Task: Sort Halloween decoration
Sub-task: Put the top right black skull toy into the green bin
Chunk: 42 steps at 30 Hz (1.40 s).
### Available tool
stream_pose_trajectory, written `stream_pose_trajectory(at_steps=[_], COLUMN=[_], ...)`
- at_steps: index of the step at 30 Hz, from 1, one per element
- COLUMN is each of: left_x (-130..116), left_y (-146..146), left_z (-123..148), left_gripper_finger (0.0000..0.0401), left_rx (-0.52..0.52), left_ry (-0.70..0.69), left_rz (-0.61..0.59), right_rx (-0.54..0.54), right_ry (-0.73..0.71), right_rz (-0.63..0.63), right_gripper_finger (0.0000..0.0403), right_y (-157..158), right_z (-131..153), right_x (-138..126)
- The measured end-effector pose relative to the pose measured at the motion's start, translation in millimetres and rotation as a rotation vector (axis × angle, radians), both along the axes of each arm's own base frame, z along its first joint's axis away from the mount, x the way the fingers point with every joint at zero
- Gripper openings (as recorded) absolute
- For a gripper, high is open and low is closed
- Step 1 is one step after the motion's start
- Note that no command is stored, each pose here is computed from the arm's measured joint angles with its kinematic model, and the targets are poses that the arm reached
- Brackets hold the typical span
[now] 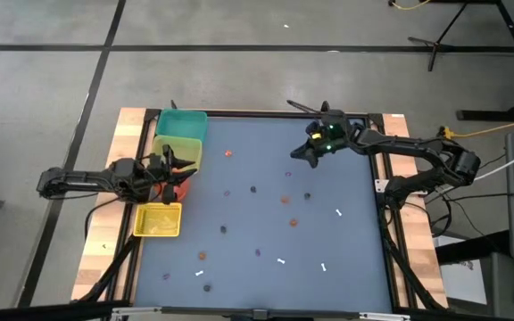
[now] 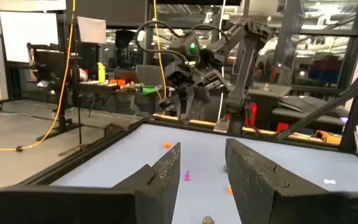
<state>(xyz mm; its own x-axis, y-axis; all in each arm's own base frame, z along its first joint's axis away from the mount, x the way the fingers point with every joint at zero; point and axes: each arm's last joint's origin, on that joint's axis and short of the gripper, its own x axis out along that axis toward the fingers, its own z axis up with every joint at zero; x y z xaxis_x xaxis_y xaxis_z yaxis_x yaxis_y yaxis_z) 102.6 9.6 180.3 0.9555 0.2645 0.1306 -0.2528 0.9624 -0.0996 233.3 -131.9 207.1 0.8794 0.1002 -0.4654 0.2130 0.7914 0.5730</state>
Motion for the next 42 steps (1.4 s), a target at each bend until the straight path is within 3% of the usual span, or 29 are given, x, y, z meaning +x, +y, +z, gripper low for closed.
stream_pose_trajectory(at_steps=[11,17,27,39,42], left_x=[23,45,102,178,196], left_y=[-1,-1,0,-2,-2], left_z=[6,11,37,47,47], left_gripper_finger=[0.0114,0.0114,0.0114,0.0114,0.0114], left_rx=[0.135,0.156,0.293,0.312,0.363], left_ry=[-0.025,0.037,0.164,0.219,0.238], left_rz=[0.012,0.012,0.017,-0.091,-0.104], right_rx=[0.023,0.010,-0.058,-0.120,-0.117], right_ry=[-0.051,-0.071,-0.207,-0.319,-0.321], right_rz=[-0.022,0.000,0.136,0.207,0.226], right_gripper_finger=[0.0076,0.0076,0.0076,0.0076,0.0076], right_y=[-2,3,34,65,71], right_z=[5,7,20,31,31], right_x=[3,6,27,41,42])
